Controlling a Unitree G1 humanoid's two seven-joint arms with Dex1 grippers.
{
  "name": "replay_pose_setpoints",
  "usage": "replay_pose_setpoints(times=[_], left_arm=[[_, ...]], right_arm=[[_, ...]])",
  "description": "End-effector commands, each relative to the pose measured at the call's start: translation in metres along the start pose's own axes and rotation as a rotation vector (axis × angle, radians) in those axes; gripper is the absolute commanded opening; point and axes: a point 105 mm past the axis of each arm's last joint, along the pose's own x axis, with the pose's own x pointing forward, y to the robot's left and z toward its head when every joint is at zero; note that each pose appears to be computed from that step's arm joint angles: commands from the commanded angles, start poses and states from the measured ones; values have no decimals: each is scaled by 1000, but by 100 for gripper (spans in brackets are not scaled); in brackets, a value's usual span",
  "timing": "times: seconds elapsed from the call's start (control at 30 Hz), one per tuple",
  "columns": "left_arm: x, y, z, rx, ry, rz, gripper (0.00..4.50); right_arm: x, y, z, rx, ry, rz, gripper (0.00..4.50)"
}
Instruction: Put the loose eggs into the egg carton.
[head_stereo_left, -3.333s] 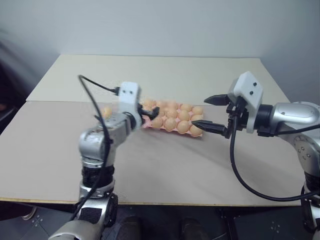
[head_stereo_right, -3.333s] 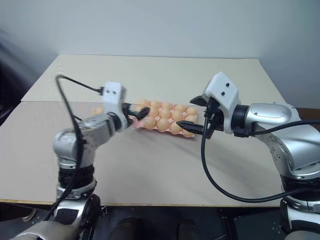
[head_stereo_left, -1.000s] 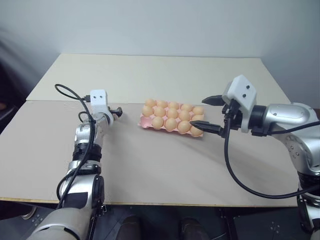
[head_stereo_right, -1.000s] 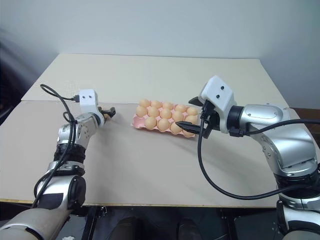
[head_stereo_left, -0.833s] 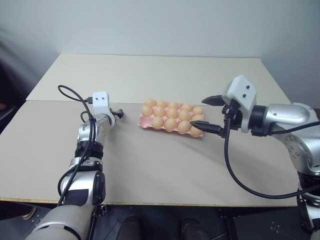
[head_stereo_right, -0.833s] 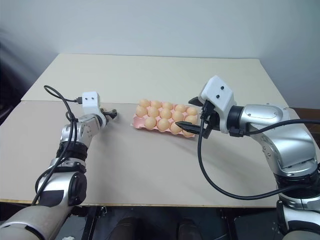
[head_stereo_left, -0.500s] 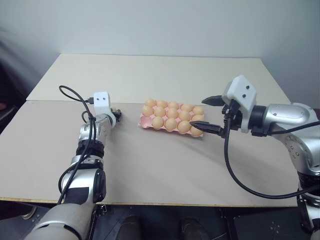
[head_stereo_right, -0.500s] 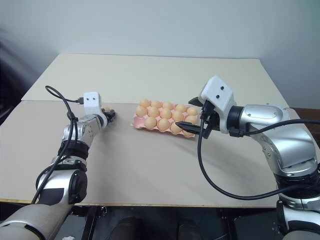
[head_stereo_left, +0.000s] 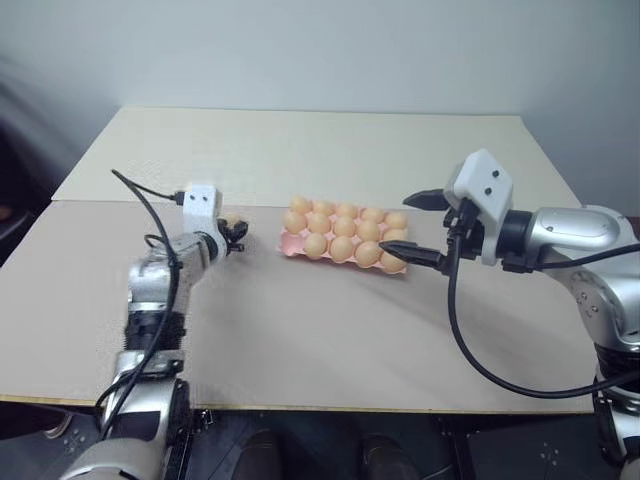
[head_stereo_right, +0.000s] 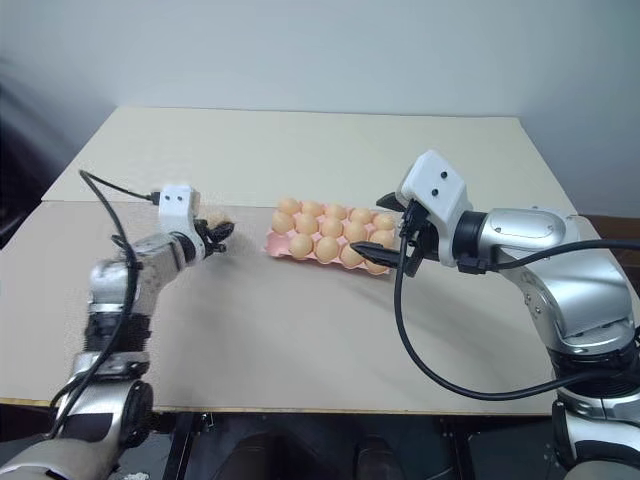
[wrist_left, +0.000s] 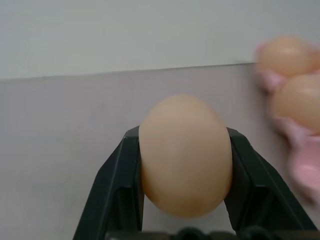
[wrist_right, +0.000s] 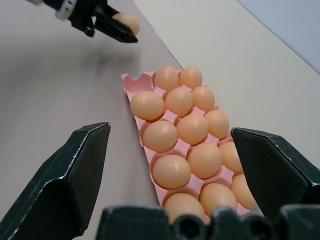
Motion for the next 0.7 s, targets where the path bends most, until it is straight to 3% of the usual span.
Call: replay_pose_setpoints(times=[0.03, 0.7], left_arm=[[-14, -32, 11, 40, 0, -169, 172], [10, -58, -4, 51, 77, -220, 170]], right_arm=[[-6, -1, 7, -21, -31, -34, 450], [-14, 1, 4, -6, -19, -87, 450]])
